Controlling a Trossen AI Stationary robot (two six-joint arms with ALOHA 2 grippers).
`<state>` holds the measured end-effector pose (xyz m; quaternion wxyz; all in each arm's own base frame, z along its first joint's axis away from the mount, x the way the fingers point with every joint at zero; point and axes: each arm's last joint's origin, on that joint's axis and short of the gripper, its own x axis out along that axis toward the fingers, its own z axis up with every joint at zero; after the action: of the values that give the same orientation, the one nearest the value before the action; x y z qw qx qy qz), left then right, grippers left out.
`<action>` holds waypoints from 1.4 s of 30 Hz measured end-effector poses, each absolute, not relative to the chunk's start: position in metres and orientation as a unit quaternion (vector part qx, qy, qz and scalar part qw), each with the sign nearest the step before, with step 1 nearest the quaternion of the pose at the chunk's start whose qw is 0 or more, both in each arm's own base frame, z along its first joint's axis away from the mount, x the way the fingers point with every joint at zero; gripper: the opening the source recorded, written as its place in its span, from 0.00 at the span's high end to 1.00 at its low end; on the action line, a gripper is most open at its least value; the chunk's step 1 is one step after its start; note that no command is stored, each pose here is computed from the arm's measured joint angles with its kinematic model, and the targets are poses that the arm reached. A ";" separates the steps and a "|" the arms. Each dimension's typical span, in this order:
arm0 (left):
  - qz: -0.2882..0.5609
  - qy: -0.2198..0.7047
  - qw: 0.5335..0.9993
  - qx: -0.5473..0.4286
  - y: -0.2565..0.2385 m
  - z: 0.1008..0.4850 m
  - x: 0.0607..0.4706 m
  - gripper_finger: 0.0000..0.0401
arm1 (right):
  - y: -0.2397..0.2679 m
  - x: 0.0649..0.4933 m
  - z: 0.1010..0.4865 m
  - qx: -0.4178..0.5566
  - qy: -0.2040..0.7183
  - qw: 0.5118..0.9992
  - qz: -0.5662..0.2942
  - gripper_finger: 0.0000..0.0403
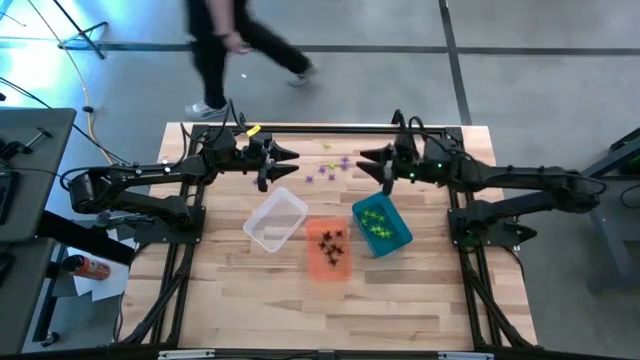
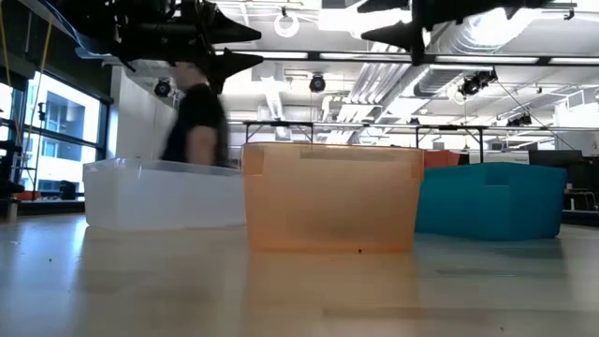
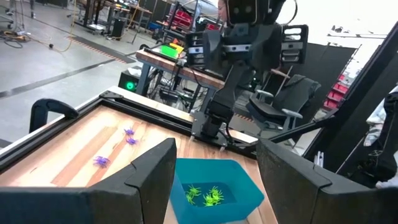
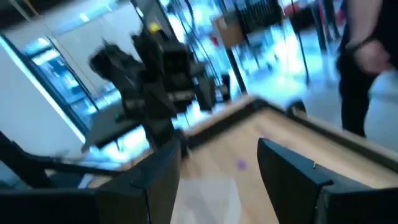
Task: Sort Halloween decoration
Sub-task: Put the green spider toy into the blue bin
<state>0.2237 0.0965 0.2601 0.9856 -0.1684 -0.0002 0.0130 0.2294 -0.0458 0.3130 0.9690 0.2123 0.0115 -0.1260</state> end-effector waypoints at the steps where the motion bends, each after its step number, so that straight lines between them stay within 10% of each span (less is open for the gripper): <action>1: 0.013 0.000 0.986 -0.169 0.096 0.260 0.224 0.48 | -0.046 0.231 0.308 0.203 -0.007 0.972 -0.122 0.48; 13: 0.049 0.011 0.977 -0.205 0.092 0.261 0.228 0.48 | -0.049 0.246 0.300 0.196 -0.014 0.973 -0.119 0.48; 22: 0.211 0.243 0.900 -0.294 0.122 0.261 0.285 0.48 | -0.053 0.245 0.304 0.178 -0.011 0.974 -0.138 0.48; 31: 0.265 0.373 0.799 -0.389 0.172 0.203 0.350 0.48 | -0.066 0.242 0.303 0.198 -0.013 0.966 -0.165 0.48; 42: 0.288 0.383 0.795 -0.371 0.187 0.155 0.399 0.48 | -0.072 0.240 0.301 0.214 -0.012 0.960 -0.178 0.48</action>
<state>0.3985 0.1870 0.1554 0.7953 -0.3708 0.3832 0.2884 0.2403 -0.0718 0.3015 0.9603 0.2143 -0.0125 -0.1781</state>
